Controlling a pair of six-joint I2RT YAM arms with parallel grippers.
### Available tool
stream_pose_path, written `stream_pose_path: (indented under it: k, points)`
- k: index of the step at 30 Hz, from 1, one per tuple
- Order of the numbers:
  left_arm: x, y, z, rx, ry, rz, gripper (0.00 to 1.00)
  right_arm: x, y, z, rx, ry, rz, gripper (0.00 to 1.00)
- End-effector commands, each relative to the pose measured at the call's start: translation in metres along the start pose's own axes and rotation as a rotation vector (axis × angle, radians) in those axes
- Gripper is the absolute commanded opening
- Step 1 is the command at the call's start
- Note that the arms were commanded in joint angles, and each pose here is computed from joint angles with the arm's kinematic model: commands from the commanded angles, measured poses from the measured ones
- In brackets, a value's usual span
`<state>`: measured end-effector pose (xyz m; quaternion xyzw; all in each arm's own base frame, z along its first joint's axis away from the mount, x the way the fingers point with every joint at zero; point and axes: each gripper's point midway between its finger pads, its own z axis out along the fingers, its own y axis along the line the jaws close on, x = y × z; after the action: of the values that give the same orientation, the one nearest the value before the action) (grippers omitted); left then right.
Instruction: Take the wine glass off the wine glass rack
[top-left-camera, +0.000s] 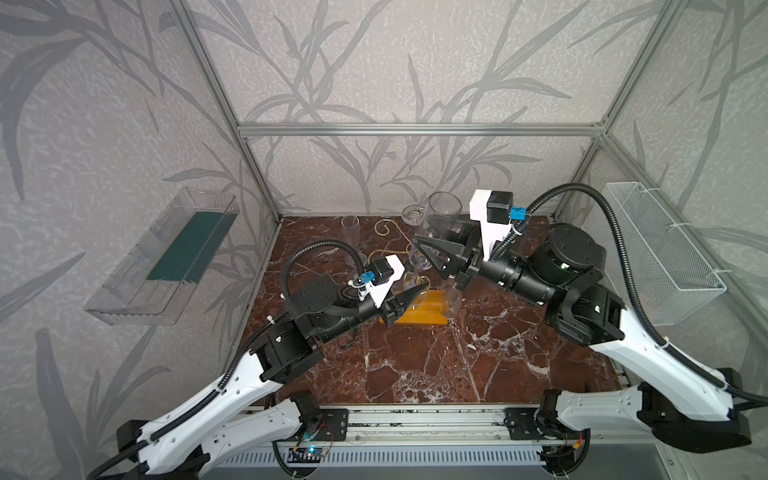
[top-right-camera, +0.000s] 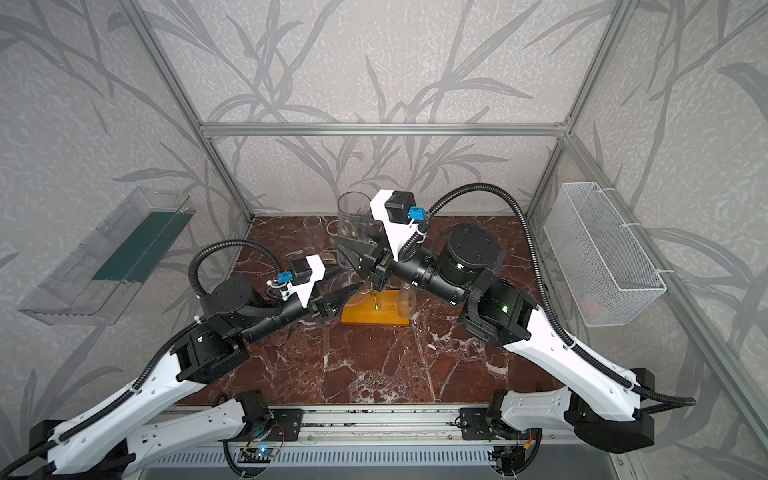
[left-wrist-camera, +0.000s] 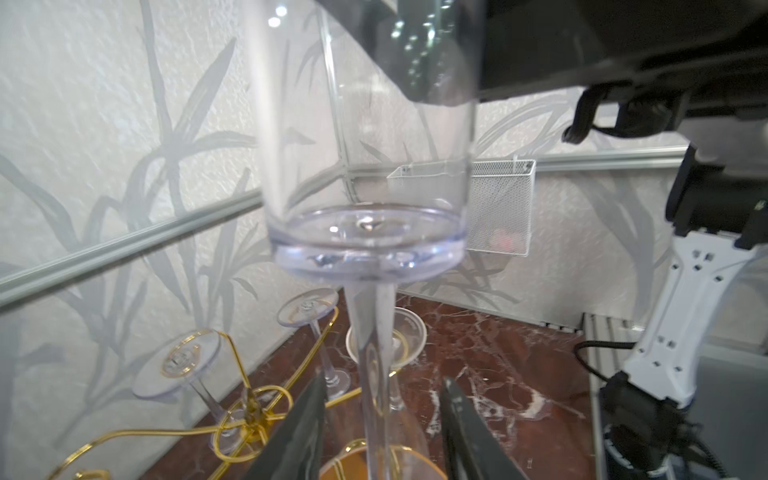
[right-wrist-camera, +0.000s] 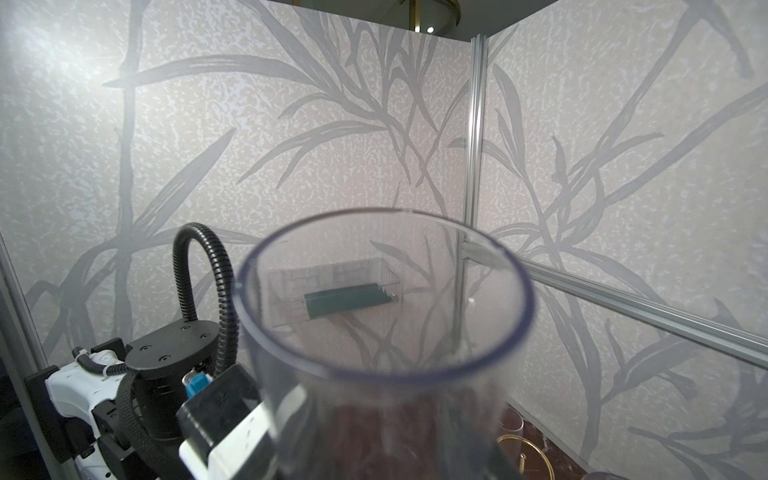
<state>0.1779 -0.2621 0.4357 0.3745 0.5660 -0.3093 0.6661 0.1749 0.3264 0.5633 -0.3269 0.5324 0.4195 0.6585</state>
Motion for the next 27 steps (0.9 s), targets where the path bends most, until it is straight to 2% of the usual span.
stream_pose_path:
  k: [1,6,11,17,21,27]
  points:
    - [-0.027,0.005,-0.015,-0.035,-0.098,0.02,0.54,-0.035,-0.002,-0.021,0.01,-0.088,-0.08,0.34]
    - [-0.033,0.01,-0.032,-0.067,-0.119,0.015,0.57,-0.056,-0.027,-0.04,0.134,-0.083,-0.271,0.34]
    - [-0.036,0.017,-0.048,-0.117,-0.154,-0.001,0.58,-0.069,-0.065,-0.058,0.393,-0.077,-0.547,0.31]
    - [-0.033,0.02,-0.055,-0.14,-0.139,-0.009,0.58,-0.072,-0.095,-0.07,0.586,-0.044,-0.804,0.3]
    - [-0.031,0.023,-0.058,-0.16,-0.137,-0.014,0.58,-0.059,-0.118,-0.082,0.687,-0.029,-0.867,0.3]
    - [-0.025,0.027,-0.062,-0.187,-0.115,-0.008,0.58,-0.019,-0.164,-0.11,0.809,0.027,-0.775,0.29]
